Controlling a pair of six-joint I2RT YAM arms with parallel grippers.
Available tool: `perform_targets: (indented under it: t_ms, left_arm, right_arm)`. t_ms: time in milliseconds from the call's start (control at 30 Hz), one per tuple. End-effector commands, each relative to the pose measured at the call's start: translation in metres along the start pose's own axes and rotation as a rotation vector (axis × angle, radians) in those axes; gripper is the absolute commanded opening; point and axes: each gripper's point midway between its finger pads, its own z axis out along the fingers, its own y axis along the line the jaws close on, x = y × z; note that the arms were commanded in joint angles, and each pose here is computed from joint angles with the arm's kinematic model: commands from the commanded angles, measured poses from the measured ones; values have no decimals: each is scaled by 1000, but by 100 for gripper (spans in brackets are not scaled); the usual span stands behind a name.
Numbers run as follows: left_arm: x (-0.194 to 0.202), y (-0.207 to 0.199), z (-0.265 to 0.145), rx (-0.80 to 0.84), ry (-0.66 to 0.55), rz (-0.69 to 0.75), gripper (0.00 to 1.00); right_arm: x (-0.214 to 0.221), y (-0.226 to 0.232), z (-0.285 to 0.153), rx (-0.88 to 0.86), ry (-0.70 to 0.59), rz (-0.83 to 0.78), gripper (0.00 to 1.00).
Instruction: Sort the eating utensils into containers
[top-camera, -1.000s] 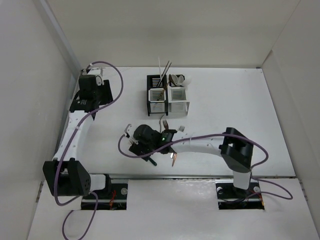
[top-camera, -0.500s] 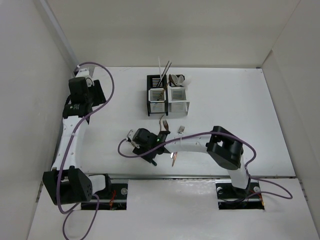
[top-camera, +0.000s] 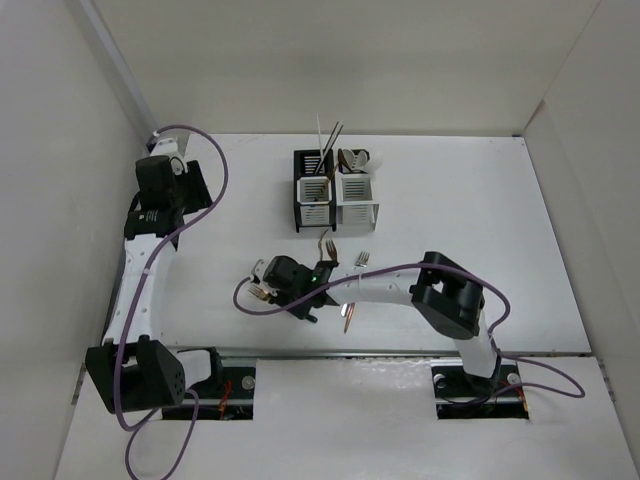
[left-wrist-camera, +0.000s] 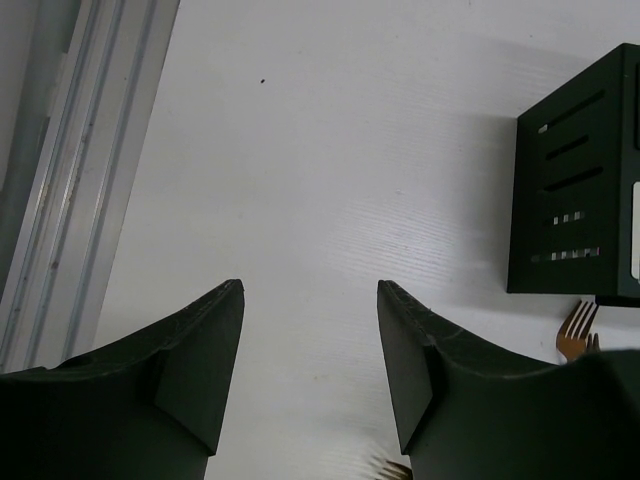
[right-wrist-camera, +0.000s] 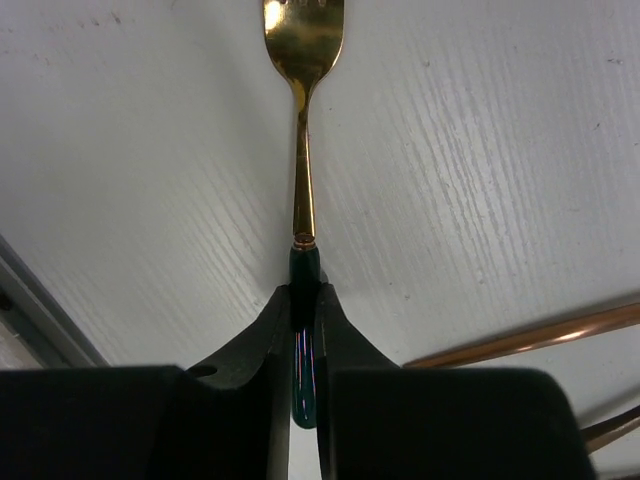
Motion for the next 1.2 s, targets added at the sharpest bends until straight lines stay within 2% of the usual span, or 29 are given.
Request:
perform_targets:
  t_ms: [0, 33, 133, 167, 267, 433, 467, 500, 600, 633, 800, 967, 1167]
  left_arm:
    - [-13, 0, -8, 6, -56, -14, 53]
    - [-13, 2, -8, -8, -58, -14, 53]
    - [-14, 8, -8, -27, -62, -20, 53]
    - [-18, 7, -10, -26, -71, -29, 53]
    - [-25, 14, -9, -43, -83, -39, 53]
    - [-23, 25, -5, -72, -65, -54, 53]
    - [-28, 28, -6, -78, -75, -58, 53]
    - [-25, 32, -3, -81, -64, -64, 53]
    - [-28, 32, -1, -63, -61, -71, 53]
    - [-29, 36, 1, -67, -59, -79, 53]
    - [-29, 43, 9, -48, -38, -68, 53]
    - [-24, 47, 28, -54, 12, -63, 53]
    - [-29, 50, 43, -56, 35, -57, 53]
  right_arm:
    - [-33, -9, -24, 44, -103, -26, 0]
    - [-55, -11, -43, 56, -188, -33, 0]
    - [-87, -23, -74, 115, -315, -35, 0]
    - [-107, -34, -96, 135, -395, -22, 0]
    - [-131, -66, -134, 179, -514, 27, 0]
    - [-152, -130, -194, 295, -692, 97, 0]
    - [-148, -154, -200, 340, -706, 117, 0]
    - [-157, -166, -219, 356, -779, 132, 0]
    - [-151, -214, -236, 420, -842, 156, 0]
    - [-157, -227, -248, 434, -899, 160, 0]
    - [-144, -291, -256, 492, -1008, 173, 0]
    - [-127, -323, -241, 539, -1111, 152, 0]
    - [-127, -326, -205, 442, -1133, 110, 0]
